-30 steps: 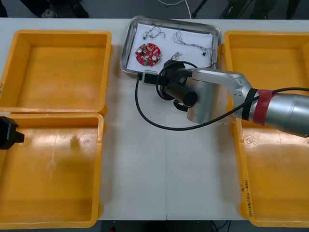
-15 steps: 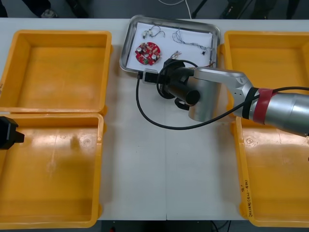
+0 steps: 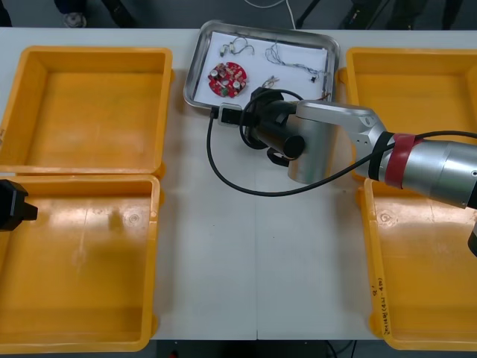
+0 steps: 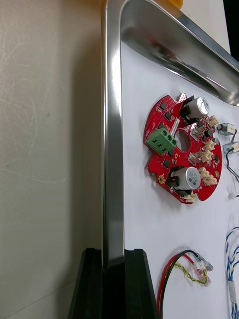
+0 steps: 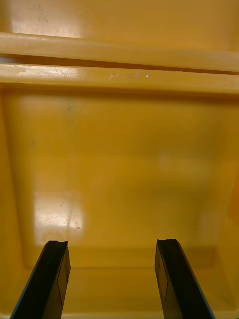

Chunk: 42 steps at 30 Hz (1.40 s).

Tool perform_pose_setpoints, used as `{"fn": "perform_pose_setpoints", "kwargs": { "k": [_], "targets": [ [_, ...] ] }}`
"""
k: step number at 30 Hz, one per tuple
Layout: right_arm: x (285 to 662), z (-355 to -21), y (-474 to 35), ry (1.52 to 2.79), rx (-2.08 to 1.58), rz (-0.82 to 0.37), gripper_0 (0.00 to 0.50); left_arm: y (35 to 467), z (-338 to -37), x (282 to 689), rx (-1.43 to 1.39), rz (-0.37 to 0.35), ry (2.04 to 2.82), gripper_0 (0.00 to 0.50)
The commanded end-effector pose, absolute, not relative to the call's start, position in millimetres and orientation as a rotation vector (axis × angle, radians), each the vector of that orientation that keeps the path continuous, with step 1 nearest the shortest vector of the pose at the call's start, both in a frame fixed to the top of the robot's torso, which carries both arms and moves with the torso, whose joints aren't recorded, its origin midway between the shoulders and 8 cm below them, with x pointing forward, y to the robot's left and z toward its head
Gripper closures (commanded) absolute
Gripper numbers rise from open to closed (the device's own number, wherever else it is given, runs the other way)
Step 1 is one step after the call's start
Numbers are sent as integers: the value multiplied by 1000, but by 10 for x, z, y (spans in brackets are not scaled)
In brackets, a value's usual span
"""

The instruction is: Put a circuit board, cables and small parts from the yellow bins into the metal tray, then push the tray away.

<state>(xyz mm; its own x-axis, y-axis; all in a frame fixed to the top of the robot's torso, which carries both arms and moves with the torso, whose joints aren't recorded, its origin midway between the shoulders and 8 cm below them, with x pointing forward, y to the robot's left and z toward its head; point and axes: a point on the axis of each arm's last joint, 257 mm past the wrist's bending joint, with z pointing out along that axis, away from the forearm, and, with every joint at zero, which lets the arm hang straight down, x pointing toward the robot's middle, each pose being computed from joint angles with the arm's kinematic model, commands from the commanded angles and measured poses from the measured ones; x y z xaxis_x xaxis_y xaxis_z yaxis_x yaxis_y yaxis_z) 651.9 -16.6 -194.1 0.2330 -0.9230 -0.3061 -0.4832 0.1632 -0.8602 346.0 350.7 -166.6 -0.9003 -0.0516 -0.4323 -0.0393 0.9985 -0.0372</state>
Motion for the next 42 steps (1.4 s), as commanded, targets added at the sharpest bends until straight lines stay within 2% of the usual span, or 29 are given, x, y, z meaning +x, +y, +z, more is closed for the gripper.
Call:
{"fn": "perform_pose_setpoints", "kwargs": {
  "k": [1,2,4,5,6,7,9,12,17,23,34,42],
  "targets": [
    [6523,-1998,-154,1417,-1466,-530,500,3651,-1559,3406,47,52,2678,0],
    [6520,-2007,-157,1418,-1466,-530,486,3651,-1559,3406,47,52,2678,0],
    [6524,-1999,-157,1417,-1467,-533,389,3651,-1559,3406,47,52,2678,0],
    [6523,-1998,-154,1419,-1464,-529,322,3651,-1559,3406,47,52,2678,0],
    [6521,-2004,-154,1419,-1465,-529,281,3651,-1559,3406,47,52,2678,0],
    [6524,-1999,-157,1420,-1463,-530,263,3651,-1559,3406,47,52,2678,0],
    [6528,-2008,-172,1421,-1466,-536,182,3651,-1559,3406,47,52,2678,0],
    [6538,-2005,-189,1422,-1466,-542,110,3651,-1559,3406,47,52,2678,0],
    [6535,-2001,-186,1431,-1463,-539,102,3651,-1559,3406,47,52,2678,0],
    [6395,-2020,-143,1536,-1441,-477,100,3651,-1559,3406,47,52,2678,0],
    [5873,-1890,-105,1620,-1484,-544,101,3651,-1559,3406,47,52,2678,0],
    [5721,-1673,-121,1636,-1473,-577,102,3651,-1559,3406,47,52,2678,0]
  ]
}}
